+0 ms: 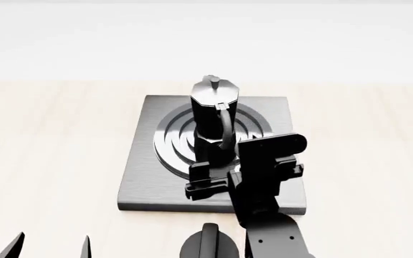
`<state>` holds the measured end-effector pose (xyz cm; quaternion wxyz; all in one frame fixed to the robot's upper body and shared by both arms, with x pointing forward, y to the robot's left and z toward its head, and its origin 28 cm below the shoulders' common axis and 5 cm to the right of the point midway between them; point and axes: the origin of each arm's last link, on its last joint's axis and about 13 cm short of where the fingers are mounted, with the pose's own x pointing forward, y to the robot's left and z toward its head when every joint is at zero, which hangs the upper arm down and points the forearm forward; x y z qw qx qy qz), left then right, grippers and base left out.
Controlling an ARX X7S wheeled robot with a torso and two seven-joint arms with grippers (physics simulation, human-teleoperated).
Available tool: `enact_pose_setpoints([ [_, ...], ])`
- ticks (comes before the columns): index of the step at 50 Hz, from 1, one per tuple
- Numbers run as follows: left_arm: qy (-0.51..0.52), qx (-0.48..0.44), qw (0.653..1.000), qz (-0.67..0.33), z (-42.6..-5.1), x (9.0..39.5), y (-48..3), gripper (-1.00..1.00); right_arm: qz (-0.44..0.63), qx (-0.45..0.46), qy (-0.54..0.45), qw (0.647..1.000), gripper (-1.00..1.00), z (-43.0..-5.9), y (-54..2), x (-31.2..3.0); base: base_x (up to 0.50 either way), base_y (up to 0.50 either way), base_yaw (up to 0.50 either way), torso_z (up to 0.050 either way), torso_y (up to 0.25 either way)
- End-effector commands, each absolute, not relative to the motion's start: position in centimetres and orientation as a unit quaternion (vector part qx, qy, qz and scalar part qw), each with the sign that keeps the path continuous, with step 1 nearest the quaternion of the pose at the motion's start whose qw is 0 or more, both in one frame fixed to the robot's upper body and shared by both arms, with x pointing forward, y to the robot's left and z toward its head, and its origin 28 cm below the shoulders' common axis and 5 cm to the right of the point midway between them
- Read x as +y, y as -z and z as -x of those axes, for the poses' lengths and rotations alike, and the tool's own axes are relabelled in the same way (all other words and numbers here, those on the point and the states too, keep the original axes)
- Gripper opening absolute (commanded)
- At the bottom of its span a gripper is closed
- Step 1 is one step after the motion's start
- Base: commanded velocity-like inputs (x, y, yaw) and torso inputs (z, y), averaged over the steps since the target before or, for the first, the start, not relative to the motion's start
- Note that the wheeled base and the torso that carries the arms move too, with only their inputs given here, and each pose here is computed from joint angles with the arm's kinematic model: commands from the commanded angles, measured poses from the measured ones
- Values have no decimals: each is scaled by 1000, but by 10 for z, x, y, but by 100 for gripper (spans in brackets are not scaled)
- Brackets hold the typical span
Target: Put the moka pot on the stove.
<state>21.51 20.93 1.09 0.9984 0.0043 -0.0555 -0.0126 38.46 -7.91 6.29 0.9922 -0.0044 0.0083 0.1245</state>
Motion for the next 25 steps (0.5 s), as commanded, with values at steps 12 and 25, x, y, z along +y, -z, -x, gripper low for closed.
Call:
enact_pose_setpoints([
  [12,14,-53,998,8,-214,208,-13,100,0,-20,-133,991,100,-382,-61,-79,0,0,0,0,0],
  [25,15,-54,998,6,-213,208,-14,100,1,-63,-130,990,100,-381,-63,-82,0,0,0,0,0],
])
